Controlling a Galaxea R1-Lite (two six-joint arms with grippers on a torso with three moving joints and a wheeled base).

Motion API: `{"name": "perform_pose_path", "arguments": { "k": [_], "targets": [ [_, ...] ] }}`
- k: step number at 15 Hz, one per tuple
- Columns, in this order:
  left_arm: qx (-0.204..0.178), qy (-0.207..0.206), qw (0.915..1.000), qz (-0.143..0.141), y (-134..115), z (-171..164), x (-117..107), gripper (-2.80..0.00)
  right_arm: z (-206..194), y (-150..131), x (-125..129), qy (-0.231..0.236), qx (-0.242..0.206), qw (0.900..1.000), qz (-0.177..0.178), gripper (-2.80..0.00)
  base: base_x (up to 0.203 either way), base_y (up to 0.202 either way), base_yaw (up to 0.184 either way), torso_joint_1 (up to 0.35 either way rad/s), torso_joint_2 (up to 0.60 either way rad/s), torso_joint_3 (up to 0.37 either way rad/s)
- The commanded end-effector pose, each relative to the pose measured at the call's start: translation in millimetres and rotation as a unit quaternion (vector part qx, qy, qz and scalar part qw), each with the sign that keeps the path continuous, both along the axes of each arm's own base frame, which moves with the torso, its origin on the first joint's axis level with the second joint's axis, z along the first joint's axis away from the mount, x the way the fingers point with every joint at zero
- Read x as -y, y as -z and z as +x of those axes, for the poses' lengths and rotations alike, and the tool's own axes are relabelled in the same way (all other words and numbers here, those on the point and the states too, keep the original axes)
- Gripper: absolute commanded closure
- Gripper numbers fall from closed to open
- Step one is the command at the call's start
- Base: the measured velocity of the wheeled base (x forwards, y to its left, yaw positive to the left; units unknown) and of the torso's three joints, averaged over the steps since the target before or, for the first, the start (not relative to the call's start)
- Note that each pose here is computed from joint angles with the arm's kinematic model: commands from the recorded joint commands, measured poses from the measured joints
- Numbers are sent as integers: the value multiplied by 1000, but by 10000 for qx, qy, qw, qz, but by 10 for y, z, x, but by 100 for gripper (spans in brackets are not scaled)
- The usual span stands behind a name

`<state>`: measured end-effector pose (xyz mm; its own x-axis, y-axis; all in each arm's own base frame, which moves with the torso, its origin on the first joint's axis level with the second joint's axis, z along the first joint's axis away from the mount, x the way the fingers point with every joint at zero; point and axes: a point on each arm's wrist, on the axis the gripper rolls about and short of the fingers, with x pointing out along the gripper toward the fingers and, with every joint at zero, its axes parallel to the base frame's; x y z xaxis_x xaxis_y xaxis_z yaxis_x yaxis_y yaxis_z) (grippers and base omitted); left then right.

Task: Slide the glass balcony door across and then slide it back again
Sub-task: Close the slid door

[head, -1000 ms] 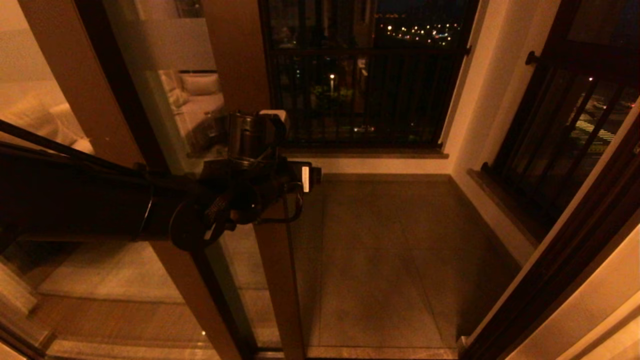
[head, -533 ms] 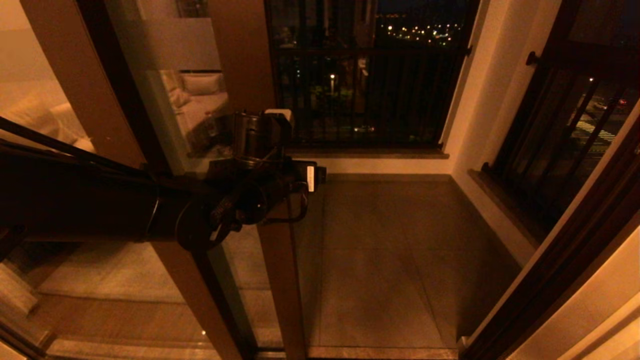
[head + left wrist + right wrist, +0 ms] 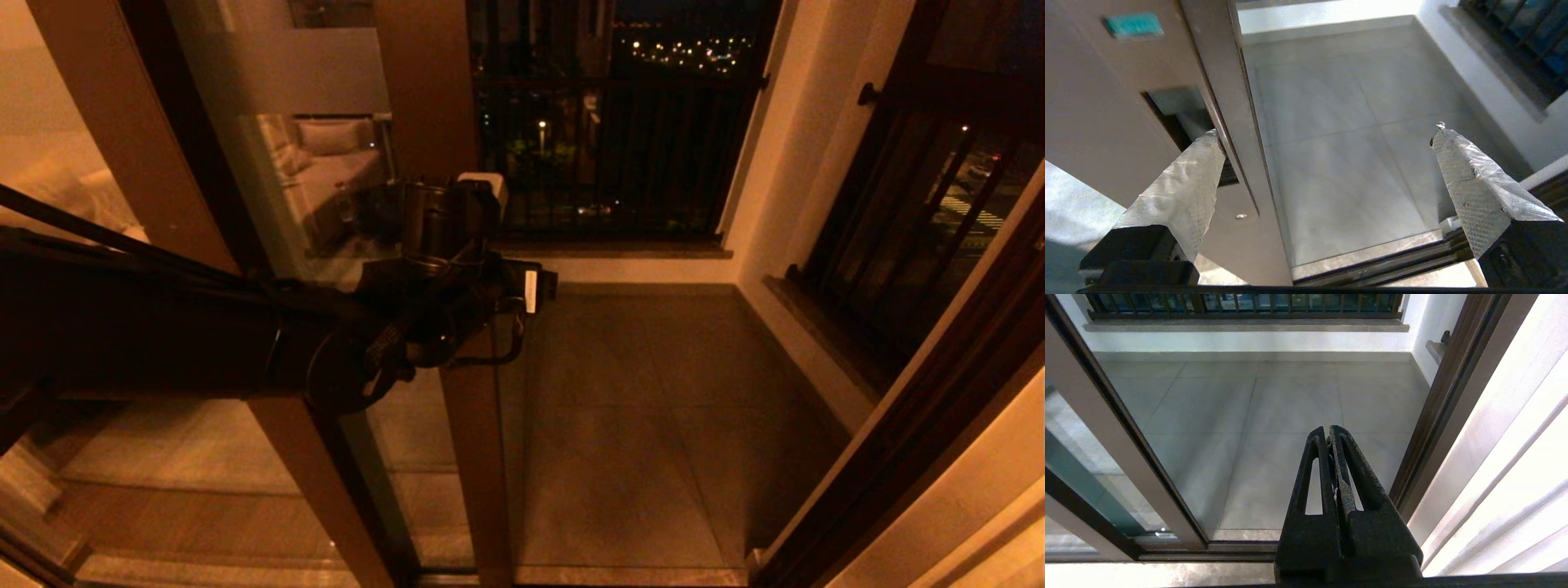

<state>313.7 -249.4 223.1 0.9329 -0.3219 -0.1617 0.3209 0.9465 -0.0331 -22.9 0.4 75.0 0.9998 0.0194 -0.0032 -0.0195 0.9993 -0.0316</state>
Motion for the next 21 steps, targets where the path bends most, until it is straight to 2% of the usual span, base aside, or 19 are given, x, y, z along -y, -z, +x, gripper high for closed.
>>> {"name": "perform_pose_path", "arguments": {
  "k": [1,11,21],
  "targets": [
    [-11,-36,10000,3,32,55,49,-280,0,5,0,-3,1,10000,-3,0,0,0,0,0,0,0],
    [31,254,9995,192,109,-21,307,-280,0,5,0,-3,0,10000,-3,0,0,0,0,0,0,0],
    [62,404,9990,170,129,-35,473,-280,0,5,0,-3,1,10000,-3,0,0,0,0,0,0,0]
  ]
}}
